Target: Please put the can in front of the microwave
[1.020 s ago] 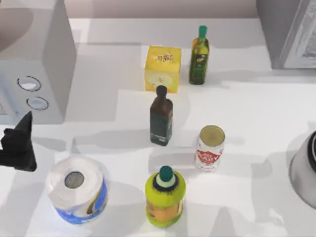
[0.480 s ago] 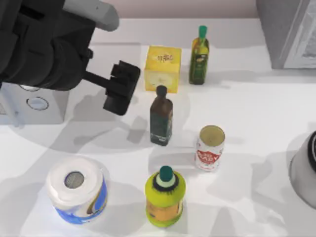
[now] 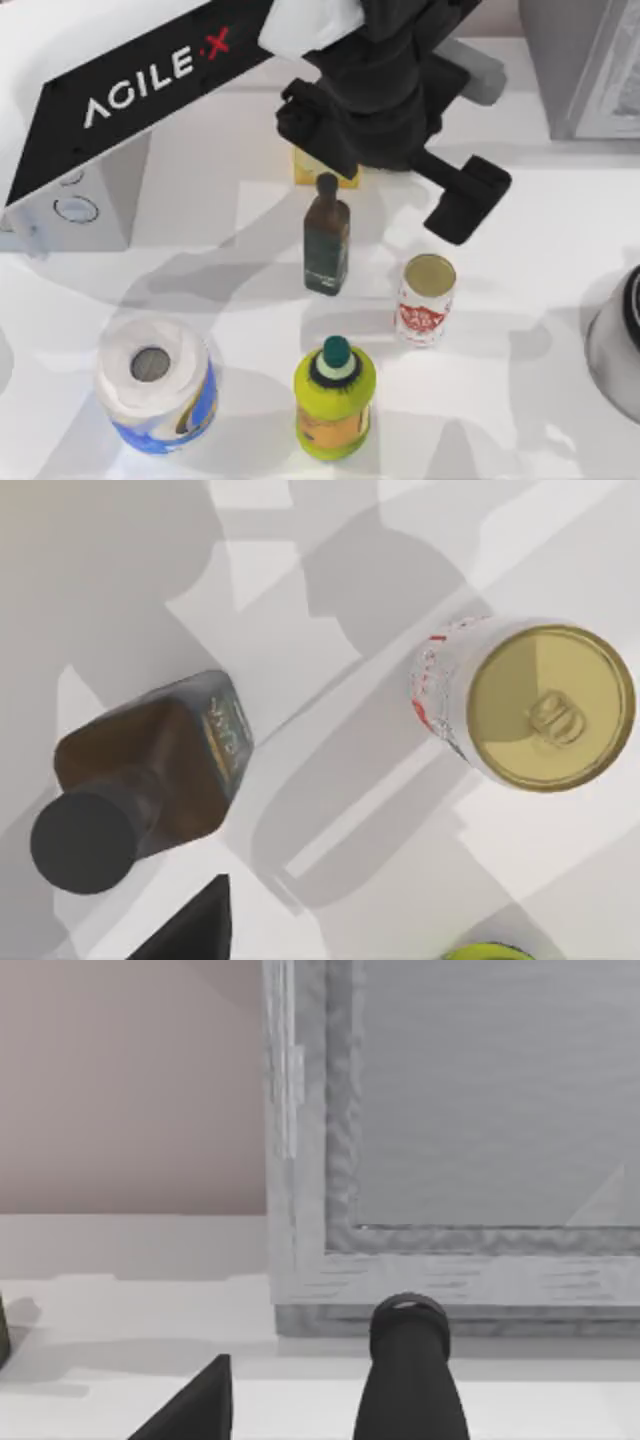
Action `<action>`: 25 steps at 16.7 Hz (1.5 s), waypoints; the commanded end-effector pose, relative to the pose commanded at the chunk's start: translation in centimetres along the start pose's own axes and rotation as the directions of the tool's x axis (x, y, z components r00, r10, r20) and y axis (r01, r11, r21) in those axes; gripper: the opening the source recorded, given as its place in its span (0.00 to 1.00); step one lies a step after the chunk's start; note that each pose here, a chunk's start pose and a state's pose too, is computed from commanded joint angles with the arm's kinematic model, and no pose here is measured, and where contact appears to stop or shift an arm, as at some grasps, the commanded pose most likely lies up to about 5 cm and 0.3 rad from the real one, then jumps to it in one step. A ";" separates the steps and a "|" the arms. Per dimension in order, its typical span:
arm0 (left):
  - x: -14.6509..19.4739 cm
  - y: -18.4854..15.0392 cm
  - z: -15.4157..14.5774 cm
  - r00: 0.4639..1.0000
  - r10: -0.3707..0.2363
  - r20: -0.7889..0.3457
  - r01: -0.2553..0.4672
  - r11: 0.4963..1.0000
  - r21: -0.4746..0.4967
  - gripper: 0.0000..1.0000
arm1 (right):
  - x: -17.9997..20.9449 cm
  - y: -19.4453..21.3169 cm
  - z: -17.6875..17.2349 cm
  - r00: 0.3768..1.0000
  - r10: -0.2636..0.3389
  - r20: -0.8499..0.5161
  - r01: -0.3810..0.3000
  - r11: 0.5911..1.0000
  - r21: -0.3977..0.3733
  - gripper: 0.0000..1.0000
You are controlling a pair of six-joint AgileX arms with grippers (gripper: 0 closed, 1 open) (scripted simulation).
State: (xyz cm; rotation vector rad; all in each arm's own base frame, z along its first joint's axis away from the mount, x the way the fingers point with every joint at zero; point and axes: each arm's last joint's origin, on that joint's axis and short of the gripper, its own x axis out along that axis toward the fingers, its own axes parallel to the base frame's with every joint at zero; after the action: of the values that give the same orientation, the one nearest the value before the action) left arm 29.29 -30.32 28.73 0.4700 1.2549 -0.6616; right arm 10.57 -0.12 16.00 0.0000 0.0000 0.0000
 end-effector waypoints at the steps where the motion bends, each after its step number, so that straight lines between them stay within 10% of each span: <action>1: 1.2 -0.9 1.0 0.999 -0.001 -0.042 0.002 1.000 0.017 1.00 | 0.0 0.0 0.0 1.000 0.000 0.000 0.000 1.000 0.000 1.00; 8: 8.0 -3.2 3.7 0.968 0.028 -0.247 -0.015 0.998 0.056 1.00 | 0.0 0.0 0.0 1.000 0.000 0.000 0.000 1.000 0.000 1.00; 25: 13.9 -3.3 2.3 0.966 0.030 -0.257 -0.015 0.998 0.057 1.00 | 0.0 0.0 0.0 1.000 0.000 0.000 0.000 1.000 0.000 1.00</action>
State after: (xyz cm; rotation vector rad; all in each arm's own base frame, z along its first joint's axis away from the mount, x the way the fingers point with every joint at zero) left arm 31.01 -37.01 16.01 0.6302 1.4769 -0.6306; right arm 10.57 -0.12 16.00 0.0000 0.0000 0.0000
